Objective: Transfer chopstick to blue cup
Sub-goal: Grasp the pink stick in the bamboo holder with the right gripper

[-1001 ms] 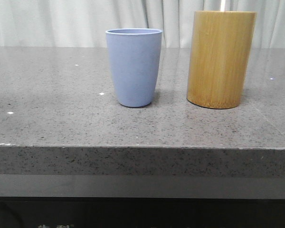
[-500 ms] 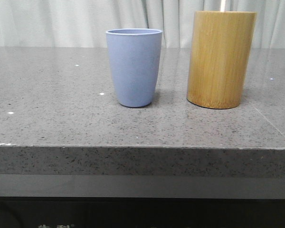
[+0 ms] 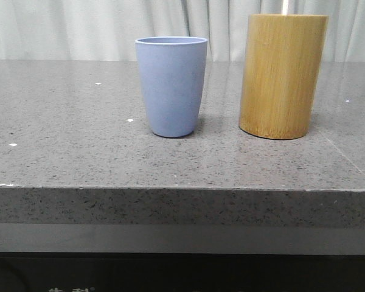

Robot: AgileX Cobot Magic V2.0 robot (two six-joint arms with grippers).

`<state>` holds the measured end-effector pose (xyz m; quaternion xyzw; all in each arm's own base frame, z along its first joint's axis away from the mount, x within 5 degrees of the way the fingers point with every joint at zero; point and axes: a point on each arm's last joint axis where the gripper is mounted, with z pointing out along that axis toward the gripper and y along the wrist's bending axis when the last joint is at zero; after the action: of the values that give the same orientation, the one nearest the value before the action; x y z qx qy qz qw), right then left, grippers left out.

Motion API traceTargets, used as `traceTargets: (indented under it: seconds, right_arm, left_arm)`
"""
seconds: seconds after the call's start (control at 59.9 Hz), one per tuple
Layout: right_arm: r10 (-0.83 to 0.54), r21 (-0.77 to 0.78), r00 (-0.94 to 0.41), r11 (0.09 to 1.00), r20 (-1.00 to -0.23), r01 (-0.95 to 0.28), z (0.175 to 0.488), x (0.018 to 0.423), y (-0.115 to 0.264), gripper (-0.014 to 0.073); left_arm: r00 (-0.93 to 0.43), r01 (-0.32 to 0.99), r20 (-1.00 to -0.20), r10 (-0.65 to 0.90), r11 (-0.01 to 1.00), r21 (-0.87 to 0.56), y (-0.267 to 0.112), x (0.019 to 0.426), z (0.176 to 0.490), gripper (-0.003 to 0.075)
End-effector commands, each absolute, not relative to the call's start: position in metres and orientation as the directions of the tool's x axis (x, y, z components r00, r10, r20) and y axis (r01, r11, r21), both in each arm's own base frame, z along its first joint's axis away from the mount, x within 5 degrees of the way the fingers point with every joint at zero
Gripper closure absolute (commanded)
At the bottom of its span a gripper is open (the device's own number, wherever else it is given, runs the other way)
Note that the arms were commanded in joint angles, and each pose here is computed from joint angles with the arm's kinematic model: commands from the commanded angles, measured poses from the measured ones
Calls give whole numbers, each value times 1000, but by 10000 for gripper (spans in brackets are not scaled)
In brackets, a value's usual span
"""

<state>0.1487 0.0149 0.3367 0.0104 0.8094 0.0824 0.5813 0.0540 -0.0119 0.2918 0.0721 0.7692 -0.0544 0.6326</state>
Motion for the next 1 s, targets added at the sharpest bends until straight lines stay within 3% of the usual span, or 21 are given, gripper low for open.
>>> traceTargets:
  seconds: [0.0,0.317,0.601,0.701,0.918,0.984]
  right_arm:
    - [124,149,-185,981,-975,-128,366,172,24,-39]
    - [99,148,-173,942,-980,-301,389,258,86,-39]
    - [86,146,-204,942,-975,-302,382,314,107,-30]
    - [84,146,-209,943,-974,-300,379,319,109,62]
    - [84,146,-209,943,-974,-300,378,319,109,473]
    - [85,146,-207,943,-975,-299,379,319,109,565]
  left_arm:
    - [-93,169,-996,0,985,-16,-11,55,307,739]
    - [-92,169,-996,-1,985,-16,-11,55,307,739]
    - [-92,169,-996,-1,985,-16,-11,55,307,739]
    - [-92,169,-996,-1,985,-16,-11,55,307,739]
    - [-92,169,-996,-1,985,-16,-11,55,307,739]
    - [-92,169,-996,-1,985,-16,-11,55,307,739]
